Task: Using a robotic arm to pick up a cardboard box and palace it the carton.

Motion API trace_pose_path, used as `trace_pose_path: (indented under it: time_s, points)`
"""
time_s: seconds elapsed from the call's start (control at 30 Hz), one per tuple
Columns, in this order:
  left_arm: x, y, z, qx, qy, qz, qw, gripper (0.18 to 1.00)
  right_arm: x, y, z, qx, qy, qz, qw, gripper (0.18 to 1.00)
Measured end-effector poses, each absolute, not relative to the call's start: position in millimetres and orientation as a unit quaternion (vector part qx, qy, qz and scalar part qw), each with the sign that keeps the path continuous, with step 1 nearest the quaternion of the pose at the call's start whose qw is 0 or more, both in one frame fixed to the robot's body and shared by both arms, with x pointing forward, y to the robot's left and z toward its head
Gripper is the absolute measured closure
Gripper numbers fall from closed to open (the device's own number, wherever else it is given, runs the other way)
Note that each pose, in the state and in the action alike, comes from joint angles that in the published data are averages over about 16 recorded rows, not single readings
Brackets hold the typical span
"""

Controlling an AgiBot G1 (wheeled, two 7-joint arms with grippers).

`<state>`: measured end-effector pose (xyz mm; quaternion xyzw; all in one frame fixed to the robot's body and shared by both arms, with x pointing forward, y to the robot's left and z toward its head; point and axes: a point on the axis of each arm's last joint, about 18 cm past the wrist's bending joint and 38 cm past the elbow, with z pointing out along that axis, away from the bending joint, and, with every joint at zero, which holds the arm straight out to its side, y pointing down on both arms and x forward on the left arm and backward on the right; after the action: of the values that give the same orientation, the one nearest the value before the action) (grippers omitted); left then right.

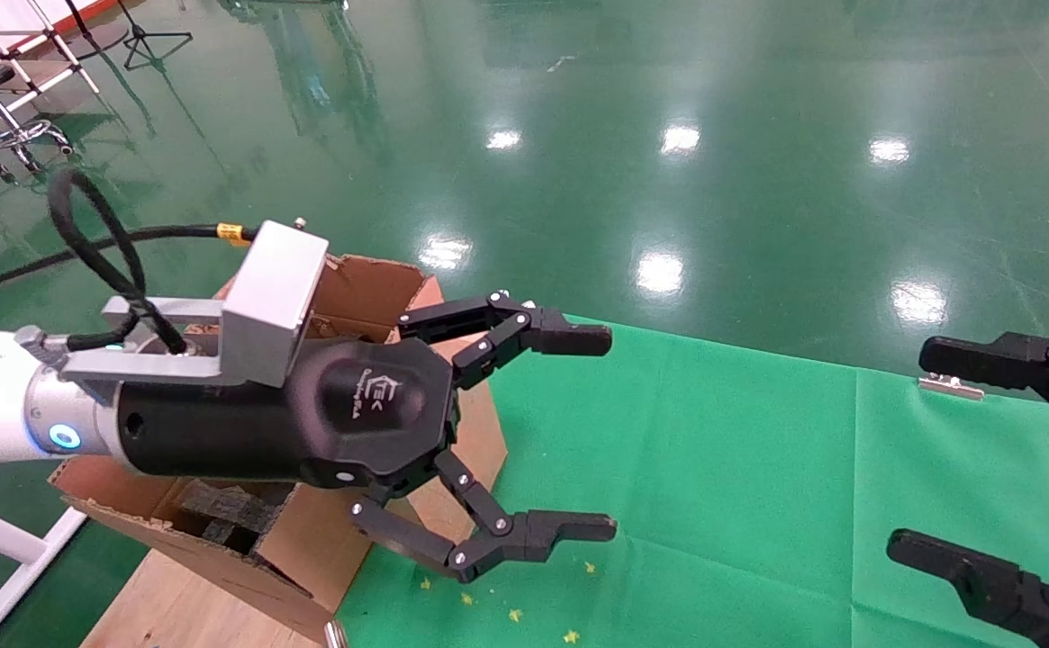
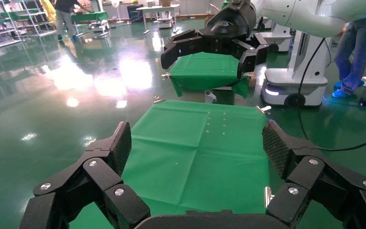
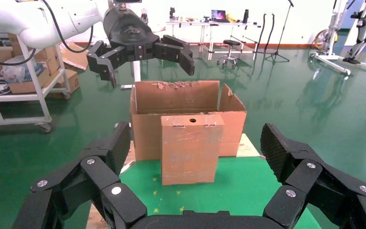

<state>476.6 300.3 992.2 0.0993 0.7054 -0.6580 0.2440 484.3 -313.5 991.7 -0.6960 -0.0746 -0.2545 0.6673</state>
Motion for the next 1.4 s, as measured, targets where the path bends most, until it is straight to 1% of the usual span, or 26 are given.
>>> trace_pose_path:
  time_s: [0.7,0.87,1.1,1.3,1.4]
  points:
    - [477,301,991,0.098,0.708,-0.655,0.245,0.183,484,-313,992,-0.696,-0.075,-0.254,0.667,0.178]
    - [483,302,989,0.082,0.727,-0.633,0.254,0.183,484,-313,992,-0.696,-0.075,-0.254,0.667,0.178]
    - [499,307,985,0.036,0.761,-0.587,0.274,0.183,484,-313,992,-0.696,-0.075,-0.255,0.667,0.188]
    - [513,316,985,-0.005,0.783,-0.547,0.297,0.183,484,-314,992,-0.696,-0.074,-0.255,0.667,0.223]
    - [519,322,987,-0.024,0.791,-0.528,0.309,0.183,484,-314,992,-0.696,-0.074,-0.255,0.667,0.258]
